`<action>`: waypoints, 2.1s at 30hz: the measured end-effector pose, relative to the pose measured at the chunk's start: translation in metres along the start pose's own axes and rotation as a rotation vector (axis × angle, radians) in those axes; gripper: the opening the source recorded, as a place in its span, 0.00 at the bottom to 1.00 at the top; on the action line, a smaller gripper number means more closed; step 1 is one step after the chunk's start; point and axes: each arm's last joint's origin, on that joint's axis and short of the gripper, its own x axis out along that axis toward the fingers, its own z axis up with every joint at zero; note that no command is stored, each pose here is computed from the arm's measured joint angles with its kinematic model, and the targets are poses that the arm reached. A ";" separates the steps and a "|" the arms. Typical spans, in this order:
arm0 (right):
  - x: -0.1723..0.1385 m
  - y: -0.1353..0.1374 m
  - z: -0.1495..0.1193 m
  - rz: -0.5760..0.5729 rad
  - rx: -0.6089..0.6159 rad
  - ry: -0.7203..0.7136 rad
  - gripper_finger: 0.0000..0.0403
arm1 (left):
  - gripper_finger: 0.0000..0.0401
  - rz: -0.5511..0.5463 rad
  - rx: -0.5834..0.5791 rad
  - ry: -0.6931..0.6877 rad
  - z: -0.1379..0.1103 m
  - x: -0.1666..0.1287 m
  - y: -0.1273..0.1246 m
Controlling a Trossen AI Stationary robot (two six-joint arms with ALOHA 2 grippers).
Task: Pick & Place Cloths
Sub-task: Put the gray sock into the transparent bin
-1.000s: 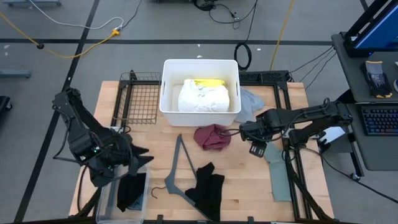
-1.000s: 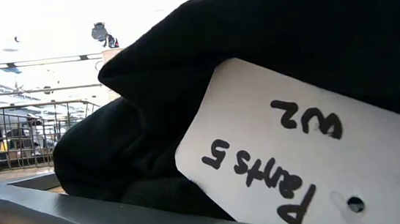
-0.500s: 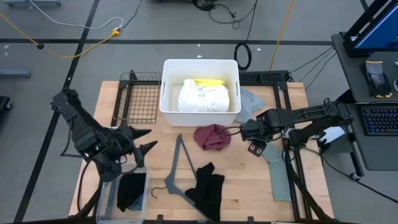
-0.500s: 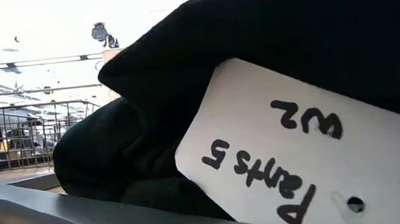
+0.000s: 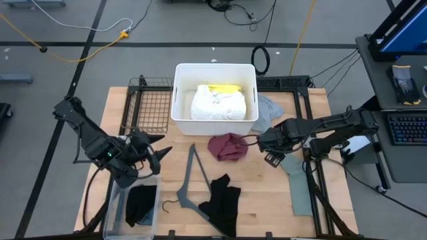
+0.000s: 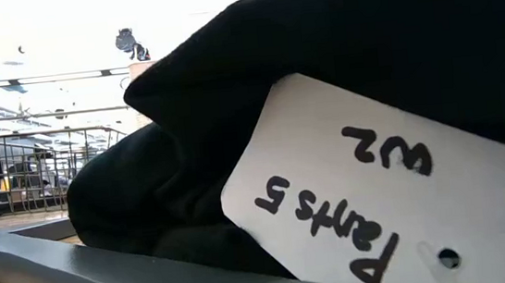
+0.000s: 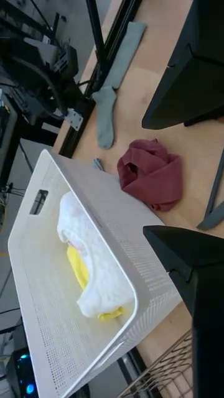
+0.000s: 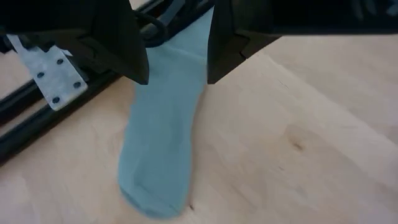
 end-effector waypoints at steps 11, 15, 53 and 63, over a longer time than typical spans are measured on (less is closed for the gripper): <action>0.039 -0.004 -0.003 -0.075 0.000 0.060 0.39 | 0.68 0.040 0.040 0.038 0.006 0.013 0.005; 0.049 -0.005 -0.004 -0.088 0.001 0.071 0.39 | 0.68 0.039 0.055 0.062 0.009 0.020 0.006; 0.117 -0.005 -0.005 0.007 0.184 0.024 0.39 | 0.68 0.032 0.141 0.139 0.016 0.035 0.012; 0.145 -0.016 -0.014 -0.021 0.264 0.043 0.38 | 0.68 -0.098 0.086 0.060 -0.009 0.058 0.017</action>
